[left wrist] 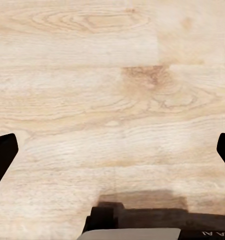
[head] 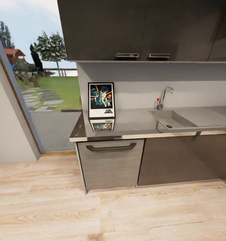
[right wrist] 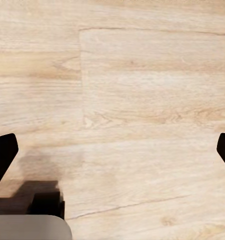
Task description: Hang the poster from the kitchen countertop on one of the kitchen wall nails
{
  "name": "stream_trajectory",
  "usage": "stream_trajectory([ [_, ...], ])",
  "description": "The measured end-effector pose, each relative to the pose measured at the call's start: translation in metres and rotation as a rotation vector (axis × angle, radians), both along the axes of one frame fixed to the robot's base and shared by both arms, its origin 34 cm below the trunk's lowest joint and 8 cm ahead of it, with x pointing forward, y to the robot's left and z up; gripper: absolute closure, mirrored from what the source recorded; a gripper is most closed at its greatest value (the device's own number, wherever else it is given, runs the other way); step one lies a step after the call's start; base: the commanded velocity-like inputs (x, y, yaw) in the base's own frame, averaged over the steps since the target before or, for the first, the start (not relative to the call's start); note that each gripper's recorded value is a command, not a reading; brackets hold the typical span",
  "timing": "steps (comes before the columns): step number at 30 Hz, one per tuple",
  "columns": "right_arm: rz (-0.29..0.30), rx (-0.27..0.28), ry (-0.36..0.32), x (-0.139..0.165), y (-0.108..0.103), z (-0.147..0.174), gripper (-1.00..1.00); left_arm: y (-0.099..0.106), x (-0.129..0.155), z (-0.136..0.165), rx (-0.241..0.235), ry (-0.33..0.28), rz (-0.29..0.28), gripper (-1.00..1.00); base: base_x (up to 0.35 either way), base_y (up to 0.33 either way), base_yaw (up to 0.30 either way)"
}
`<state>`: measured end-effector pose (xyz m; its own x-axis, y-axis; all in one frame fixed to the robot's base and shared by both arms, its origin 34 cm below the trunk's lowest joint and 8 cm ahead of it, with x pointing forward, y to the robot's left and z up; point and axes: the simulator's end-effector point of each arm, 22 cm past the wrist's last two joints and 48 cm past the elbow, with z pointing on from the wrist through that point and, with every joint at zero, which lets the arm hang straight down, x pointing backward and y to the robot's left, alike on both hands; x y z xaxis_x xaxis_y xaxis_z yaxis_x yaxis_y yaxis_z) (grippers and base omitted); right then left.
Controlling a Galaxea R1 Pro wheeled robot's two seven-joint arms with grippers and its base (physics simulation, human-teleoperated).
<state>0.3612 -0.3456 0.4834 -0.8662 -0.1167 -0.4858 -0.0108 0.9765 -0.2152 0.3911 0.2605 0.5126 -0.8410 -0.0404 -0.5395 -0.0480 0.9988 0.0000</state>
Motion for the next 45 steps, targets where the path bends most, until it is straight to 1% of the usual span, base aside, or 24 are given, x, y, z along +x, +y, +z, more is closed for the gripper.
stream_trajectory([
  [3,0.0,0.0,-0.003,0.0,0.0,0.0,-1.0,0.006,-0.001,0.0,0.002,0.0,0.021,-1.0,0.232,-0.001,0.001],
  [9,-0.001,-0.002,-0.009,0.004,-0.003,0.002,-1.0,0.008,0.0,0.0,0.003,-0.001,0.026,-1.0,0.179,0.0,0.0],
  [11,-0.001,-0.001,-0.021,0.006,-0.003,0.003,-1.0,0.008,0.0,0.0,0.004,-0.001,0.026,-1.0,0.018,0.0,0.0],
  [13,-0.005,0.004,-0.057,0.013,-0.002,0.007,-1.0,0.008,0.0,0.0,0.003,-0.001,0.027,-1.0,0.005,0.0,0.0],
  [18,-0.004,0.013,-0.09,0.023,0.003,0.012,-1.0,0.008,-0.001,0.0,0.002,0.0,0.027,-1.0,0.001,0.0,0.0],
  [19,0.013,0.015,-0.164,0.054,0.01,0.028,-1.0,0.008,-0.001,0.0,0.002,0.0,0.027,-1.0,0.0,0.0,0.0],
  [20,0.017,0.016,-0.186,0.063,0.011,0.034,-1.0,0.008,-0.001,0.0,0.002,0.0,0.027,-1.0,0.0,0.0,0.0],
  [23,0.019,0.02,-0.215,0.074,0.016,0.041,-1.0,0.008,-0.001,0.0,0.003,0.0,0.027,-1.0,0.0,0.0,0.0],
  [25,0.021,0.032,-0.262,0.093,0.025,0.053,-1.0,0.008,-0.001,0.0,0.003,0.0,0.027,-1.0,0.0,0.0,0.0],
  [26,0.027,0.059,-0.352,0.128,0.043,0.079,-1.0,0.008,-0.001,0.0,0.003,0.001,0.027,-1.0,0.0,0.0,0.0],
  [27,0.036,0.062,-0.447,0.161,0.046,0.111,-1.0,0.008,-0.001,0.0,0.003,0.0,0.027,-1.0,0.0,0.0,0.0],
  [29,0.043,0.067,-0.497,0.185,0.052,0.137,-1.0,0.009,-0.001,0.0,0.003,0.0,0.027,-1.0,0.0,0.0,0.0],
  [30,0.106,0.103,-0.459,0.206,0.081,0.158,-1.0,0.009,0.0,0.0,0.004,-0.001,0.029,-1.0,0.0,0.0,0.0],
  [31,0.148,0.123,-0.496,0.227,0.099,0.193,-1.0,0.01,0.0,0.0,0.004,-0.002,0.03,-1.0,0.0,0.0,0.0],
  [32,0.173,0.14,-0.489,0.234,0.111,0.207,-1.0,0.01,0.0,0.0,0.004,-0.002,0.031,-1.0,0.0,0.0,0.0],
  [34,0.211,0.169,-0.5,0.248,0.13,0.242,-1.0,0.011,0.0,0.001,0.004,-0.003,0.036,-1.0,0.0,0.0,0.0],
  [36,0.23,0.188,-0.511,0.254,0.139,0.259,-1.0,0.012,0.0,0.001,0.005,-0.003,0.039,-1.0,0.0,0.0,0.0],
  [38,0.276,0.234,-0.513,0.263,0.158,0.289,-1.0,0.014,0.0,0.001,0.006,-0.004,0.043,-1.0,0.0,0.0,0.0],
  [41,0.324,0.276,-0.515,0.278,0.173,0.315,-1.0,0.016,0.0,0.001,0.007,-0.004,0.045,-1.0,0.0,0.0,0.0],
  [43,0.405,0.362,-0.483,0.3,0.198,0.349,-1.0,0.028,-0.001,0.001,0.016,-0.004,0.073,-1.0,0.0,0.0,0.0],
  [45,0.437,0.391,-0.483,0.313,0.206,0.371,-1.0,0.033,-0.001,0.001,0.019,-0.004,0.087,-1.0,0.0,0.0,0.0],
])
